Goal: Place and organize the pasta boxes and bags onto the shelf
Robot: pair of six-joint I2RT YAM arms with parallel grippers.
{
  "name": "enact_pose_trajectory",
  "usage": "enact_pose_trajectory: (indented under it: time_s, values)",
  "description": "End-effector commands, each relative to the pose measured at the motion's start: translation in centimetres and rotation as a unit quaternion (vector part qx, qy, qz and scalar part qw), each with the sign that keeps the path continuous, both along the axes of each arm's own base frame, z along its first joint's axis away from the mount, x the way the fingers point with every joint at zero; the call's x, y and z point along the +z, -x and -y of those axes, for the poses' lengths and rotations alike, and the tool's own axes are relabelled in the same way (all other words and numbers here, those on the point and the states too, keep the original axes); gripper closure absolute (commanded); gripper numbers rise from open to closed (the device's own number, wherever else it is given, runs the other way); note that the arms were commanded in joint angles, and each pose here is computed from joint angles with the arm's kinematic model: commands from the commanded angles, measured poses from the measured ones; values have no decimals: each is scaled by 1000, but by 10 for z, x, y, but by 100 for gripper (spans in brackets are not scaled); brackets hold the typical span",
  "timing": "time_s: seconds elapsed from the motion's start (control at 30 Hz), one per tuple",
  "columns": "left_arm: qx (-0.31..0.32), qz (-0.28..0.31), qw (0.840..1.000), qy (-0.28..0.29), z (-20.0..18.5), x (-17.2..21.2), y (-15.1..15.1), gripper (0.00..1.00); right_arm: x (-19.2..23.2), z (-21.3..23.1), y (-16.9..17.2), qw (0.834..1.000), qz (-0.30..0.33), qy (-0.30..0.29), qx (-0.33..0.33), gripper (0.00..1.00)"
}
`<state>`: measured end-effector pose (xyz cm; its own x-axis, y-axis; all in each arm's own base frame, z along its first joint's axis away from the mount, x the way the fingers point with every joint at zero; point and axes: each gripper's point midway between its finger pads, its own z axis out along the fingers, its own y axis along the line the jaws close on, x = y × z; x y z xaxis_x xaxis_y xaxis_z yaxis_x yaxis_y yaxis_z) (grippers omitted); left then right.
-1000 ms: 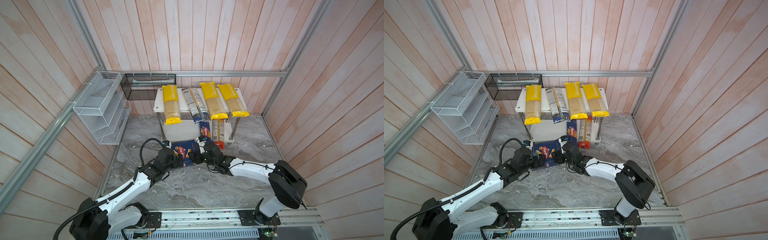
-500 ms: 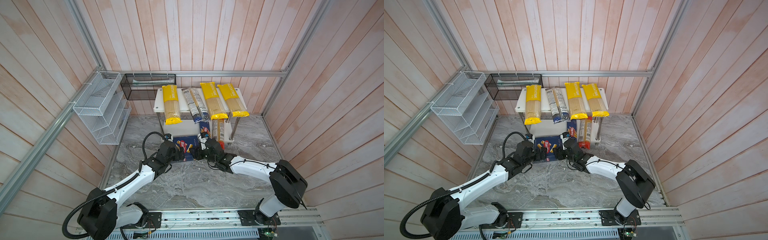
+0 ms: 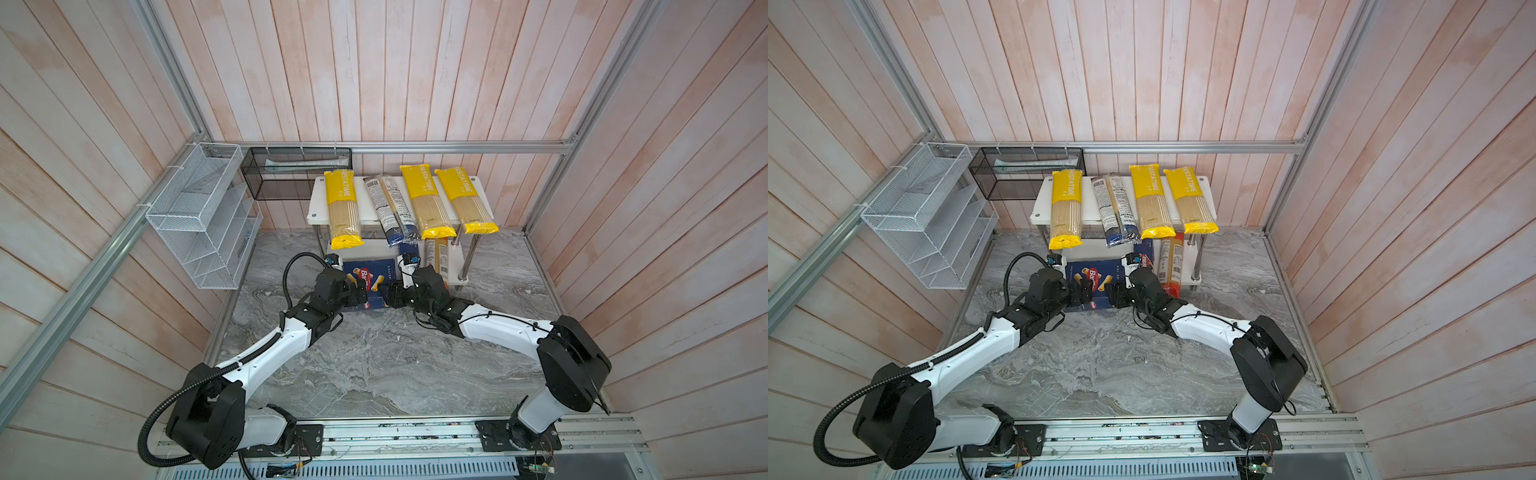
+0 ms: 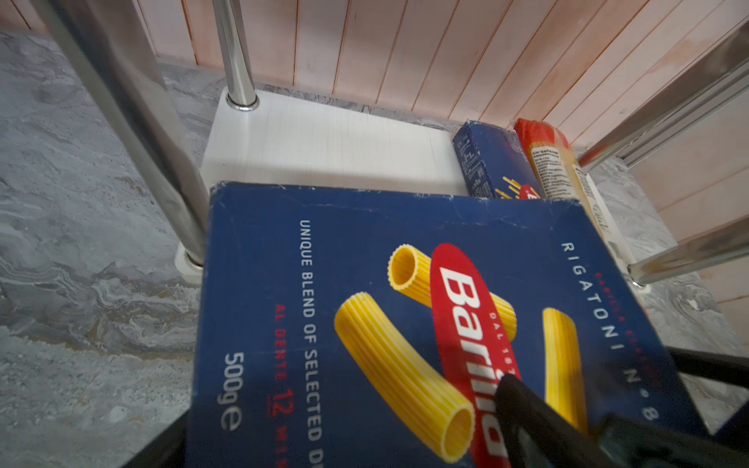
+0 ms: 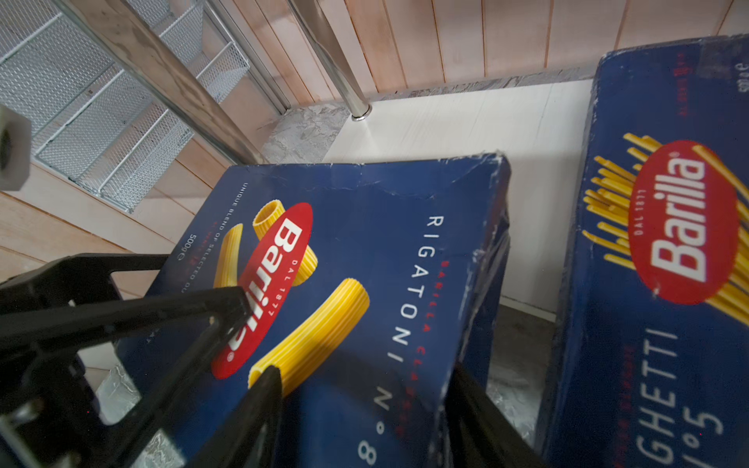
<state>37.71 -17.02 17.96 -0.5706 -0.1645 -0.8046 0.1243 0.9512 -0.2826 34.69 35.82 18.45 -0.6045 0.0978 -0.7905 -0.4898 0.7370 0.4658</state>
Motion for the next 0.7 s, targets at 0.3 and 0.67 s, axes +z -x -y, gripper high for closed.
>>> enact_pose_trajectory:
  time_s: [0.3,0.67]
  values:
    - [-143,84,982,92,70,60,-29,0,64,-52,8,987,51,-107,113,38]
    - [-130,86,986,63,65,53,-62,0,53,-50,-22,988,49,-107,95,37]
